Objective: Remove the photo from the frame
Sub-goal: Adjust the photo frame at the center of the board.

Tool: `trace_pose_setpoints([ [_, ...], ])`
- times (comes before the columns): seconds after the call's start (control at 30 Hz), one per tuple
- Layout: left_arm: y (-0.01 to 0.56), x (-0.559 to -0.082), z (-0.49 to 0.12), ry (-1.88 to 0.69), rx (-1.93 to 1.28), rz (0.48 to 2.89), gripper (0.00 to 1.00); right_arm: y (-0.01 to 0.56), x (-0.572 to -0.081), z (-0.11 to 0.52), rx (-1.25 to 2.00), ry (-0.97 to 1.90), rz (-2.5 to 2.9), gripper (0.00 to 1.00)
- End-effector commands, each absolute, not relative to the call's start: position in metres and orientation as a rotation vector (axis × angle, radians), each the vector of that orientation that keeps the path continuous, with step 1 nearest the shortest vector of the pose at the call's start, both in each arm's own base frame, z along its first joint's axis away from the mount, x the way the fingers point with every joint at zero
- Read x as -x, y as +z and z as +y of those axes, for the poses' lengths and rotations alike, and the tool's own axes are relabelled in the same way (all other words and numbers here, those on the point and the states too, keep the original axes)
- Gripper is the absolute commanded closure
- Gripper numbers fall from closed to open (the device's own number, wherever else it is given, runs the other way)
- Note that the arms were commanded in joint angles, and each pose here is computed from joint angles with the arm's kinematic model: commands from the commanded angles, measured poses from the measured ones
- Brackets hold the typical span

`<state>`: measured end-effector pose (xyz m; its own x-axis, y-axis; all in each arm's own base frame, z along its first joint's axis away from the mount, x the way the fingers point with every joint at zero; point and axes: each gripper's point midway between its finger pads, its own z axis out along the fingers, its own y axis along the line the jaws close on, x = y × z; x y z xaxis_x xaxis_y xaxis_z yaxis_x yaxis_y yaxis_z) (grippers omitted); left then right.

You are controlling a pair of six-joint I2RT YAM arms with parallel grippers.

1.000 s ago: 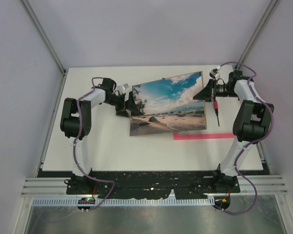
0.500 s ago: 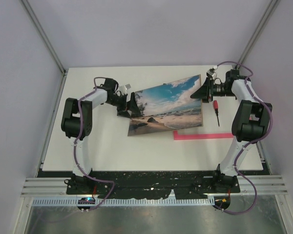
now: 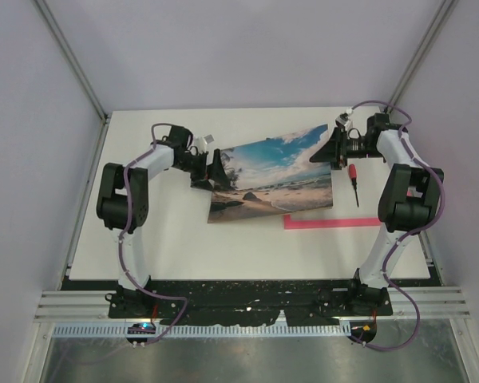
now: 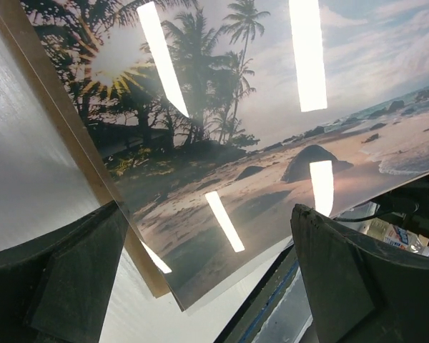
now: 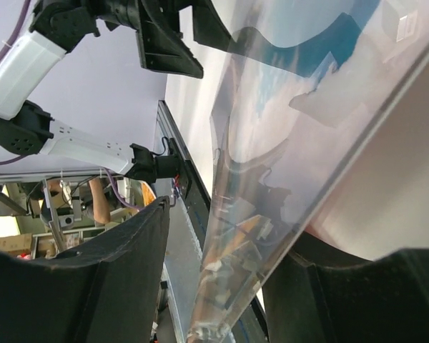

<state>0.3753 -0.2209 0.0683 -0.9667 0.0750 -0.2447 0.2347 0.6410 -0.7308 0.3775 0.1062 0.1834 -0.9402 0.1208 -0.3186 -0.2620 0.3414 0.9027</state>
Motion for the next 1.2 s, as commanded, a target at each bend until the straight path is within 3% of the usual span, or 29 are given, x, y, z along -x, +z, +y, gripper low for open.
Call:
trace_pose_setpoints([
  [0.0,0.105,-0.379,-0.227,-1.234,-0.356,2.534,0.00,0.189,-0.377,0.113,0.170,1.590,2.289,0.44],
  [0.57,0.105,-0.380,-0.222,-1.187,-0.373,2.535,0.00,0.174,-0.380,0.113,0.161,1.524,2.358,0.43],
  [1.17,0.087,-0.374,-0.233,-1.253,-0.366,2.579,0.00,0.135,-0.390,0.089,0.086,1.214,2.540,0.43],
])
